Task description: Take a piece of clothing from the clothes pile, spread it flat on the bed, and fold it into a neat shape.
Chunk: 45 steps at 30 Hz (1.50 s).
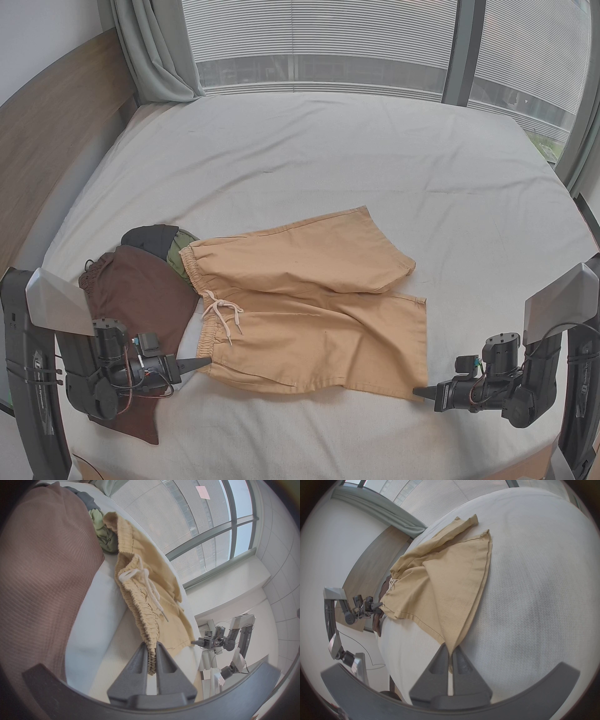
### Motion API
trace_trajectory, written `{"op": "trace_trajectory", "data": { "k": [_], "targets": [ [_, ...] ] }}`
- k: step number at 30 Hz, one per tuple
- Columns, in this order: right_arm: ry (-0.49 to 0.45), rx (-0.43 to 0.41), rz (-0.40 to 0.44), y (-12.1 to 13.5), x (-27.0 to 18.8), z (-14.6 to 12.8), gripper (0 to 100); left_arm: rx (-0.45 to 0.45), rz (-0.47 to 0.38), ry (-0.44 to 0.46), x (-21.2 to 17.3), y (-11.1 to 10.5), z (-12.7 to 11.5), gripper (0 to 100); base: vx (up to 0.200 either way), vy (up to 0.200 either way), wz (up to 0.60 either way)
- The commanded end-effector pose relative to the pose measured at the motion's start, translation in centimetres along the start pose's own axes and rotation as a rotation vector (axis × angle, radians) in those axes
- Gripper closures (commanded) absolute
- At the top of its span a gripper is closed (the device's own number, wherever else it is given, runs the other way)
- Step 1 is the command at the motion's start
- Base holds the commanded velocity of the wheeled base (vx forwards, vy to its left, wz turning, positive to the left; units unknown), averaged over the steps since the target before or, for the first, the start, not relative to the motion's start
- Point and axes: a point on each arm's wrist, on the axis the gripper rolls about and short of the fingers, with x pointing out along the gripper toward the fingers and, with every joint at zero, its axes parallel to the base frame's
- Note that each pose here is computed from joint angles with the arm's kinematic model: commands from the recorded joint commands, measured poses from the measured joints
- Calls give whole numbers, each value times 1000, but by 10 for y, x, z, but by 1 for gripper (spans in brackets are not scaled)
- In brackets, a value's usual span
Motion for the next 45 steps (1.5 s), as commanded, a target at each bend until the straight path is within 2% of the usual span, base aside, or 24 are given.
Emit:
{"op": "trace_trajectory", "data": {
  "k": [1,10,18,26,33,45],
  "targets": [
    [12,-37,-4,1,-5,-3,100,7,-19,-28,-22,-10,9,100,0,0,0],
    [28,-79,-8,1,-8,-7,100,-14,-27,-36,-46,-21,7,100,0,0,0],
    [46,-121,-15,2,-15,-12,100,-52,-45,11,-59,-35,-9,100,0,0,0],
    [65,-119,-10,6,-22,-16,100,-1,-39,43,-62,-36,-21,100,0,0,0],
    [102,-158,-11,7,-29,-25,100,42,-36,65,-66,-40,-29,100,0,0,0],
    [129,-161,21,10,-36,-30,100,122,-41,126,-69,-32,-51,100,0,0,0]
  ]
}}
